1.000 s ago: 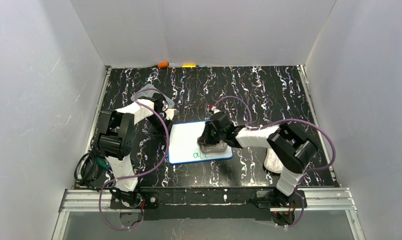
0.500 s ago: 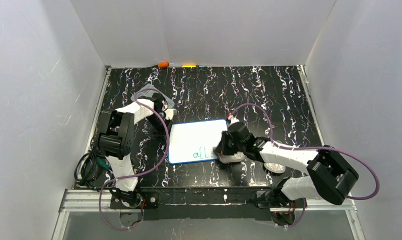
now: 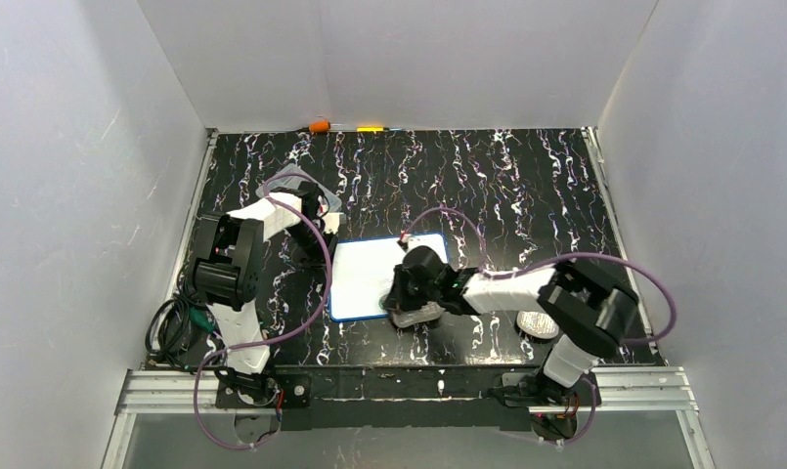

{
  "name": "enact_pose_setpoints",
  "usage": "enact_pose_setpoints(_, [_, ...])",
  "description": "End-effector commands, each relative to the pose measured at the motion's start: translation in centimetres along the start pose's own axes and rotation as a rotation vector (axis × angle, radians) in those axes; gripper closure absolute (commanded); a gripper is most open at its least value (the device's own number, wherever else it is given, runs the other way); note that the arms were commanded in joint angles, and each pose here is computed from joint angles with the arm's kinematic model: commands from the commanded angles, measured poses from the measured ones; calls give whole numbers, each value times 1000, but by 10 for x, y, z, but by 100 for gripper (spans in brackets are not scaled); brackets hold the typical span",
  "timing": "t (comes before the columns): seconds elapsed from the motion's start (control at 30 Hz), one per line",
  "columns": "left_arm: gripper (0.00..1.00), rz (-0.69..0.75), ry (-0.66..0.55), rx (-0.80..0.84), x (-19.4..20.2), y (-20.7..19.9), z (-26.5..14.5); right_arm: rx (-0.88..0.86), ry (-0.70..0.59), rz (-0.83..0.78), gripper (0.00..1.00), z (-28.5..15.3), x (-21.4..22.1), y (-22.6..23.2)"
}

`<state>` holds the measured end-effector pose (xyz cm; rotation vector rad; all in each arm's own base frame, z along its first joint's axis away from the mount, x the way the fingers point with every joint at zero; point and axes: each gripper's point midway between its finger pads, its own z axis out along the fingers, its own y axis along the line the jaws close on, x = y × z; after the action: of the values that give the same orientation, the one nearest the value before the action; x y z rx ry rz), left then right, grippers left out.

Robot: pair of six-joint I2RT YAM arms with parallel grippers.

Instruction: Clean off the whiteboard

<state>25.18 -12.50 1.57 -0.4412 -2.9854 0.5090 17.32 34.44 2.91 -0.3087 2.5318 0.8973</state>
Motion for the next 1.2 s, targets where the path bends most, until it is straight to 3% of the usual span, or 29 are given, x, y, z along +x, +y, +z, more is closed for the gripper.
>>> enact_pose_setpoints(0.0, [100, 26, -3, -31, -8, 12, 25, -49, 143, -49, 99, 32, 42, 16])
enact_pose_setpoints(0.1, [100, 25, 0, -33, -8, 12, 25, -113, 202, -72, 99, 47, 49, 31])
enact_pose_setpoints(0.2, [100, 29, -2, -36, -8, 12, 24, -99, 174, -62, 99, 42, 39, 27])
enact_pose_setpoints(0.47, [100, 20, -23, -28, -14, 17, 18, 32, 6, 86, 99, -32, 4, -64])
enact_pose_setpoints(0.6, [100, 27, -30, -30, -16, 17, 16, 66, 3, 109, 99, -38, 9, -82])
enact_pose_setpoints(0.8, [100, 18, -26, -15, -15, 15, 17, 12, 46, 105, 99, -2, 12, -57])
enact_pose_setpoints(1.03, [100, 19, -15, -9, -14, 13, 21, -99, 134, -7, 99, 51, 19, 16])
enact_pose_setpoints(1.17, [100, 28, -17, -23, -14, 15, 20, -68, 105, 14, 99, 41, 12, 2])
